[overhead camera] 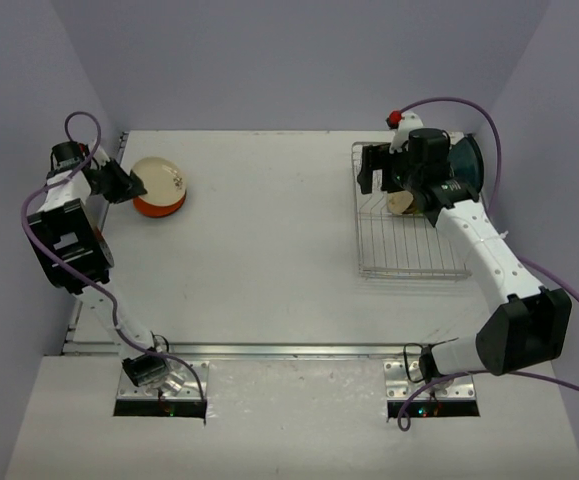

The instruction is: Unload the plates from the dish rack

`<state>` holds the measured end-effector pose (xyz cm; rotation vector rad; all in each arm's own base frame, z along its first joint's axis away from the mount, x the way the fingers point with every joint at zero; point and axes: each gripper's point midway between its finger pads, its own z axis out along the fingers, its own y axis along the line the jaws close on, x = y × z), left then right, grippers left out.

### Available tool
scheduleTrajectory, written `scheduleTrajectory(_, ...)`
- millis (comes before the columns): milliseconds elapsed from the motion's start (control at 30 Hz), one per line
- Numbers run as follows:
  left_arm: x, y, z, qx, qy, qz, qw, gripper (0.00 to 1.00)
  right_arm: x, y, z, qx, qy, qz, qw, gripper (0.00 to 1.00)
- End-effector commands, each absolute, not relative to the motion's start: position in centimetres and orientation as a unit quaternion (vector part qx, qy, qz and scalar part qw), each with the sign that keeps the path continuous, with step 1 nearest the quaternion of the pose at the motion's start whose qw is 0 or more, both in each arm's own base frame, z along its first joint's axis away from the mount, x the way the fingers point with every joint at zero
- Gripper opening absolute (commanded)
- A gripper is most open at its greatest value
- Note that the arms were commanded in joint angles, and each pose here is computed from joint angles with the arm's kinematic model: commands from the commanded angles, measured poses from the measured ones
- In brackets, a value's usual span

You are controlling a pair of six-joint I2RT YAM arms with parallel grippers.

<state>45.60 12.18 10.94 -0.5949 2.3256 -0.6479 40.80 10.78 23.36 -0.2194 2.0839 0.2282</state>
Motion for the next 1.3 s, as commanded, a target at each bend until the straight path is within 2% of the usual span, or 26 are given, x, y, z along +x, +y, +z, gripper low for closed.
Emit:
scheduleTrajectory(0, 47.8, 14.5, 13.0, -0.203, 0.882, -0.218, 0.365, 0.00, 41.3, 9.0, 25.1, -0.084, 0.840, 0.048, 0.533, 0.99)
scheduleTrajectory(133, 48.5, 15.5, 10.6, -0.220, 0.885, -0.208, 0.353, 0.00, 41.2, 9.2, 24.5, -0.088, 0.848, 0.053, 0.519, 0.99)
scheduleTrajectory(267, 48.5, 15.4, 8.6, -0.227, 0.887, -0.220, 0.335, 0.05, 41.5, 9.0, 24.2, -0.082, 0.860, 0.045, 0.502, 0.99)
scheduleTrajectory(433, 47.8, 15.2, 8.7, -0.217, 0.889, -0.217, 0.339, 0.50, 42.1, 7.7, 24.1, -0.056, 0.867, 0.013, 0.495, 0.99)
scheduleTrajectory(533, 47.7, 15.8, 9.7, -0.211, 0.891, -0.194, 0.351, 0.68, 42.4, 7.2, 24.2, -0.043, 0.866, 0.001, 0.499, 0.99)
scheduleTrajectory(600, 47.7, 16.9, 11.3, -0.211, 0.892, -0.154, 0.368, 0.92, 42.5, 7.0, 24.3, -0.039, 0.866, -0.003, 0.499, 0.99)
scheduleTrajectory(633, 47.6, 17.4, 12.0, -0.210, 0.892, -0.135, 0.377, 0.98, 42.5, 6.9, 24.2, -0.037, 0.866, -0.006, 0.499, 0.99)
scheduleTrajectory(767, 47.7, 18.7, 17.0, -0.194, 0.883, -0.046, 0.424, 1.00, 42.6, 6.6, 24.0, -0.034, 0.867, -0.016, 0.497, 0.99)
scheduleTrajectory(867, 47.4, 19.7, 21.7, -0.173, 0.861, 0.096, 0.469, 1.00, 42.8, 5.9, 24.0, -0.026, 0.865, -0.034, 0.500, 0.99)
scheduleTrajectory(967, 46.4, 17.7, 27.6, -0.155, 0.810, 0.196, 0.531, 1.00, 43.1, 5.1, 23.9, -0.013, 0.864, -0.056, 0.501, 0.99)
scheduleTrajectory(1067, 45.3, 13.8, 29.9, -0.120, 0.793, 0.194, 0.565, 1.00, 43.4, 4.6, 23.3, -0.005, 0.865, -0.072, 0.497, 0.99)
scheduleTrajectory(1167, 44.7, 9.0, 30.7, -0.083, 0.793, 0.110, 0.594, 1.00, 43.8, 4.4, 22.3, -0.007, 0.870, -0.078, 0.486, 0.99)
scheduleTrajectory(1267, 43.7, 6.4, 31.8, -0.082, 0.784, 0.068, 0.612, 1.00, 44.2, 4.1, 21.4, -0.015, 0.874, -0.081, 0.479, 0.99)
